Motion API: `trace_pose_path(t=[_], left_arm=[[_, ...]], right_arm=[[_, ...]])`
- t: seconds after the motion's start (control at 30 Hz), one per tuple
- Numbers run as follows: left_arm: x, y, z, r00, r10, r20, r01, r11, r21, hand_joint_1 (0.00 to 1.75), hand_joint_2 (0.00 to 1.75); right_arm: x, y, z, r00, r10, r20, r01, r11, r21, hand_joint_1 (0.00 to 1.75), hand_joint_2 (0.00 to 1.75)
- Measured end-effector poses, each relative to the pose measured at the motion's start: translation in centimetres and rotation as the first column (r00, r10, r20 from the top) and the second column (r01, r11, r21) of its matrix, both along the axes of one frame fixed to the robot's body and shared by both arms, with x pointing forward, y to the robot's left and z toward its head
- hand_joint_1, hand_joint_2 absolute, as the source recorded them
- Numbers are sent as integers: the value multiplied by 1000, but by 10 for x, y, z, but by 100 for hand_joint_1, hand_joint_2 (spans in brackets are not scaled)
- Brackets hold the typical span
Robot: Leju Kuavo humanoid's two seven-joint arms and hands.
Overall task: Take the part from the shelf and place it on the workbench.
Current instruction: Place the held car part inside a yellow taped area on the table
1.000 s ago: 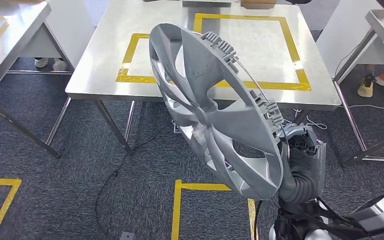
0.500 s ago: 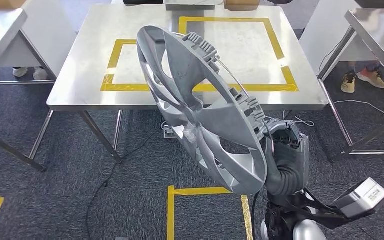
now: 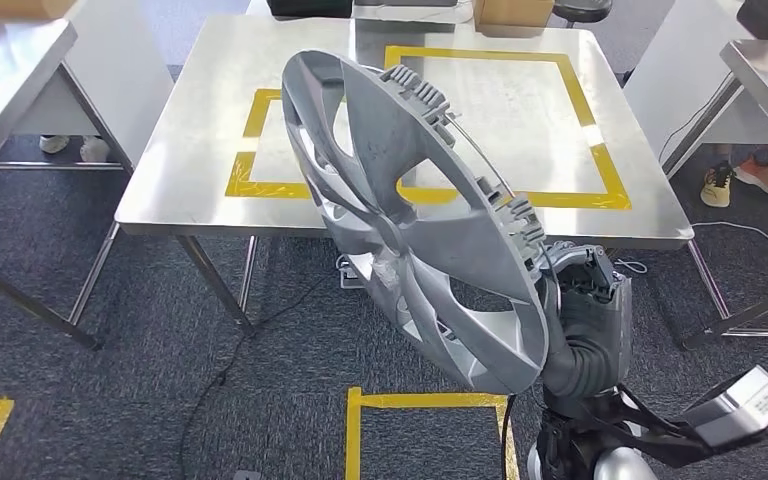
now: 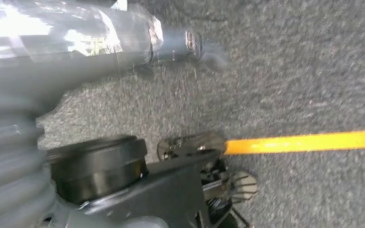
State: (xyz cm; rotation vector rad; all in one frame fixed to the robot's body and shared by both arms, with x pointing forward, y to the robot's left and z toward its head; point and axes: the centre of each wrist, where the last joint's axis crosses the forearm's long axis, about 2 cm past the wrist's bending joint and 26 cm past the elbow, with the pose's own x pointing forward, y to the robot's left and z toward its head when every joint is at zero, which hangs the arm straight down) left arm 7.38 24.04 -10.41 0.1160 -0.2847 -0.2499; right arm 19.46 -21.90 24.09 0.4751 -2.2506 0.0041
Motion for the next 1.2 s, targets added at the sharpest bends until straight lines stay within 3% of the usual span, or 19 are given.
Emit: trace_pose_path(t=[1.2], left_arm=[[1, 1, 0, 1000, -2, -3, 2, 1000, 3, 0, 175]], right_arm=[[-1, 0, -1, 1000, -4, -5, 4, 1000, 8, 175, 175]])
